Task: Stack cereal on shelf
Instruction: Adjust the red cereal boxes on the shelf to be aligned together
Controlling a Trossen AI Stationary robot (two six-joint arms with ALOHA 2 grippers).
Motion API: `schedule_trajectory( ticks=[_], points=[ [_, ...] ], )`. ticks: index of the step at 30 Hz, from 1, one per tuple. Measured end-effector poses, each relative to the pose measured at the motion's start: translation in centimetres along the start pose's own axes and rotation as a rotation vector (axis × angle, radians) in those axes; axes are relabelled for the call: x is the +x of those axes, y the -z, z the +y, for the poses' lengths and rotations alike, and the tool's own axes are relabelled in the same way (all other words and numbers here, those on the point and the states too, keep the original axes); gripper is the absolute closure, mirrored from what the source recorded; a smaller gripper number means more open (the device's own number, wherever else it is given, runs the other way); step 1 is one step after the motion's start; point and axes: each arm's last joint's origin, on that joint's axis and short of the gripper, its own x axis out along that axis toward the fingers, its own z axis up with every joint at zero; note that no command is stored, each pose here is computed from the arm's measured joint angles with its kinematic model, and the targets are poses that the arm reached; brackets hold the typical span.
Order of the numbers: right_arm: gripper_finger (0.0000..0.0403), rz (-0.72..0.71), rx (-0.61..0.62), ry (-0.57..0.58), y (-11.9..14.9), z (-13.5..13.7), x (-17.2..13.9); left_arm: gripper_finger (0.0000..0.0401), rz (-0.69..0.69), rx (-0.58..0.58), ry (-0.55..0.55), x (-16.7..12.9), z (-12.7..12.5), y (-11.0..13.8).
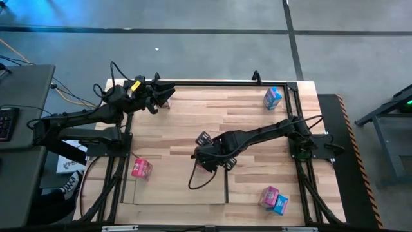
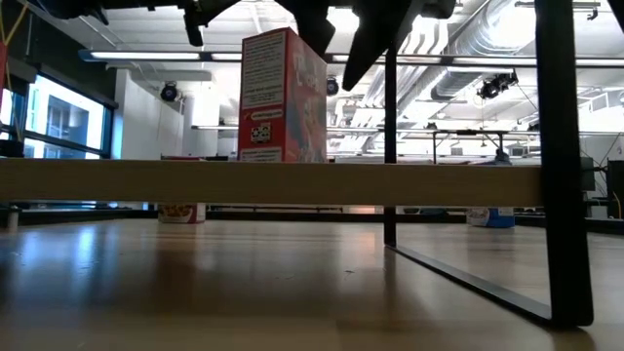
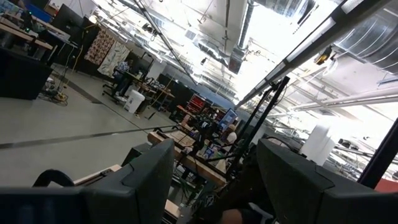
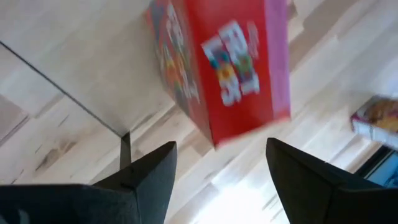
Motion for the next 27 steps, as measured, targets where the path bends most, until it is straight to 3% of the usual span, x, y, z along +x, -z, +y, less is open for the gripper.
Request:
schedule_trajectory(
  ticks=[8, 18, 27],
  points=[
    [0.016, -0.083, 0.171, 0.066, 2.0, -1.7, -3.0, 0.0179, 0.0, 0.0, 0.0, 0.0, 0.0, 0.0],
    [0.016, -0.252, 0.584, -0.014, 5.1, -3.7, -6.2, 0.0179, 0.001, 0.0, 0.0, 0.0, 0.0, 0.0],
    [0.0188, -0.232, 0.71, -0.041, 6.9, -3.5, -7.9, 0.0179, 0.001, -0.001, 0.0, 0.0, 0.0, 0.0]
  ],
)
